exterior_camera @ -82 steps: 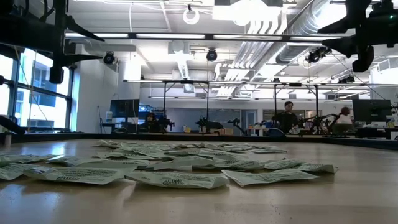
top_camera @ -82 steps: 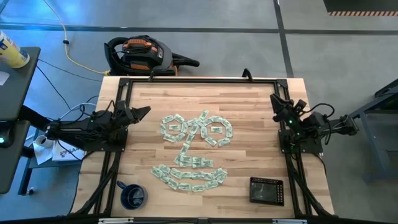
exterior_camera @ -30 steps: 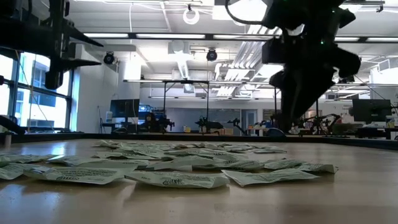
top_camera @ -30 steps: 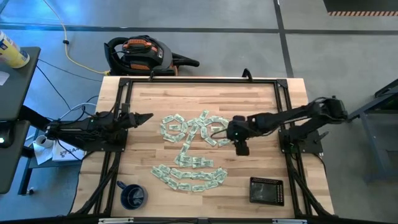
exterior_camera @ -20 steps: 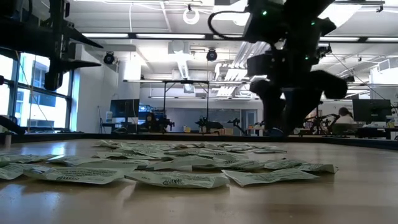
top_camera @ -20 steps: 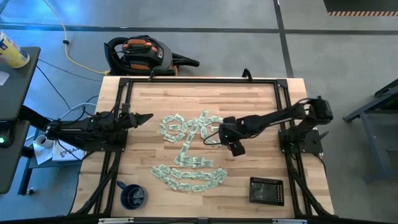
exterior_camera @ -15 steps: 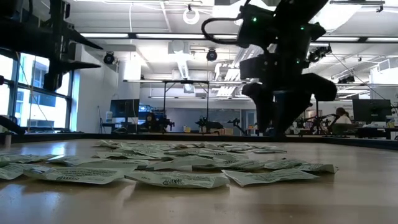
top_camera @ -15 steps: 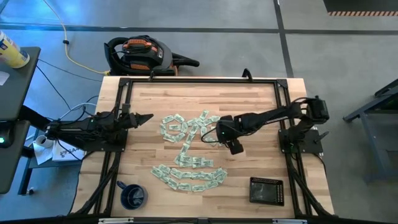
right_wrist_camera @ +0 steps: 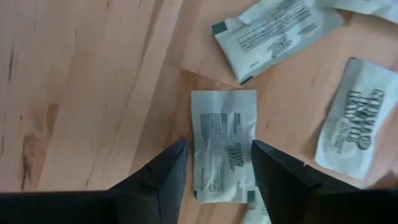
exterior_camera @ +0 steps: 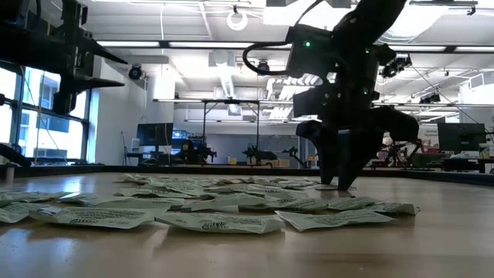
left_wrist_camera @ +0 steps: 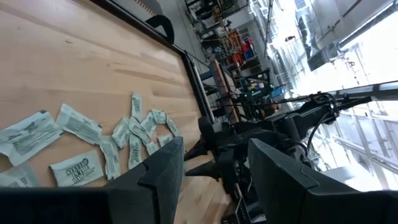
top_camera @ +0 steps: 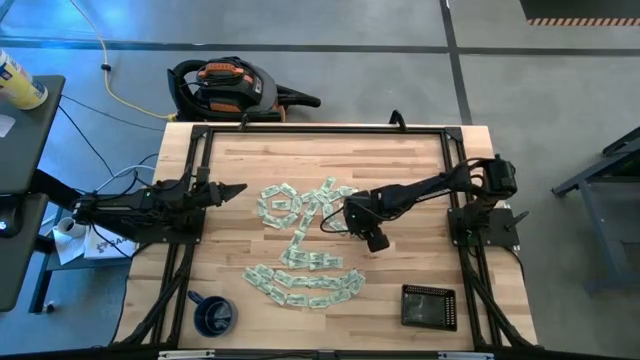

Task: Pick and place Stevia / Truvia into bins
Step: Put the stevia packet into the black bin

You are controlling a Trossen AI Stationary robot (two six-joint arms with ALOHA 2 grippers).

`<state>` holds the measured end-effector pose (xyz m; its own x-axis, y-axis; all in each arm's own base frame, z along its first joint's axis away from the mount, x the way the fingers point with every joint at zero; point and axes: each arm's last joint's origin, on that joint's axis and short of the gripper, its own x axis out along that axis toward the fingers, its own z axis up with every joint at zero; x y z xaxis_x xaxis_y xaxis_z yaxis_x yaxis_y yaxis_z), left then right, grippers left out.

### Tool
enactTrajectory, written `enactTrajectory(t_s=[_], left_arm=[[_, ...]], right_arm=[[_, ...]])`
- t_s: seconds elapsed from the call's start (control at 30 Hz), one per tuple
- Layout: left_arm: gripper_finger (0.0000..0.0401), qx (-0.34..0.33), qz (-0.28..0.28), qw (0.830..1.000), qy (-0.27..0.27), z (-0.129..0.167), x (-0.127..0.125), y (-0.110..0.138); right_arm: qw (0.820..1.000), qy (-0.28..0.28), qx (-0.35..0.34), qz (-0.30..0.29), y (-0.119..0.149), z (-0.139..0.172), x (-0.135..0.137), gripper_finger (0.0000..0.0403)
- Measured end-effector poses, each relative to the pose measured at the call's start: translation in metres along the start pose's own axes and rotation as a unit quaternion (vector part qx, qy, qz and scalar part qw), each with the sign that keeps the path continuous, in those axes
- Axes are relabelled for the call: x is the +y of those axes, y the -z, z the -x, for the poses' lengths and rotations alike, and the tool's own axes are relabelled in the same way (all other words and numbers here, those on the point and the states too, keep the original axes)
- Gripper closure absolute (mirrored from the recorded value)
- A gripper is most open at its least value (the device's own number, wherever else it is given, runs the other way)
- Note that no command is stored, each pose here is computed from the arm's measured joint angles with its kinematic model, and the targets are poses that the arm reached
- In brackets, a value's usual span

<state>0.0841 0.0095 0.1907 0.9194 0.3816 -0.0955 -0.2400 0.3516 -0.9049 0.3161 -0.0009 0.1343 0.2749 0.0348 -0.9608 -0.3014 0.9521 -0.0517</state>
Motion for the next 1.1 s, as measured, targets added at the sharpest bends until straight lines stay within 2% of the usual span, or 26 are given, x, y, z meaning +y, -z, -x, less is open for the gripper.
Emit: enactTrajectory(t_s=[0.2, 0.3, 0.57, 0.87, 1.1], left_arm=[[0.0186, 0.0, 0.0, 1.0, 0.0, 0.0, 0.0, 0.0], [0.0186, 0.001, -0.001, 1.0, -0.003, 0.0, 0.0006, 0.0002], [0.0186, 0.003, -0.004, 1.0, -0.01, 0.0, 0.002, 0.0008], [0.0186, 0.003, -0.004, 1.0, -0.01, 0.0, 0.002, 0.0008], [0.0186, 0.003, -0.003, 1.0, -0.01, 0.0, 0.0021, 0.0008]], right_arm=[[1.0, 0.0, 0.002, -0.003, 0.0003, -0.0002, -0.0001, 0.0234], [1.0, -0.002, 0.006, -0.023, 0.001, -0.0004, 0.0002, 0.0246], [0.996, -0.01, 0.01, -0.088, 0.0021, -0.0008, 0.0011, 0.0322], [0.994, -0.002, 0.013, -0.104, 0.0025, -0.0011, 0.0009, 0.0395], [0.991, 0.005, 0.006, -0.136, 0.0012, 0.0045, 0.0049, 0.04]])
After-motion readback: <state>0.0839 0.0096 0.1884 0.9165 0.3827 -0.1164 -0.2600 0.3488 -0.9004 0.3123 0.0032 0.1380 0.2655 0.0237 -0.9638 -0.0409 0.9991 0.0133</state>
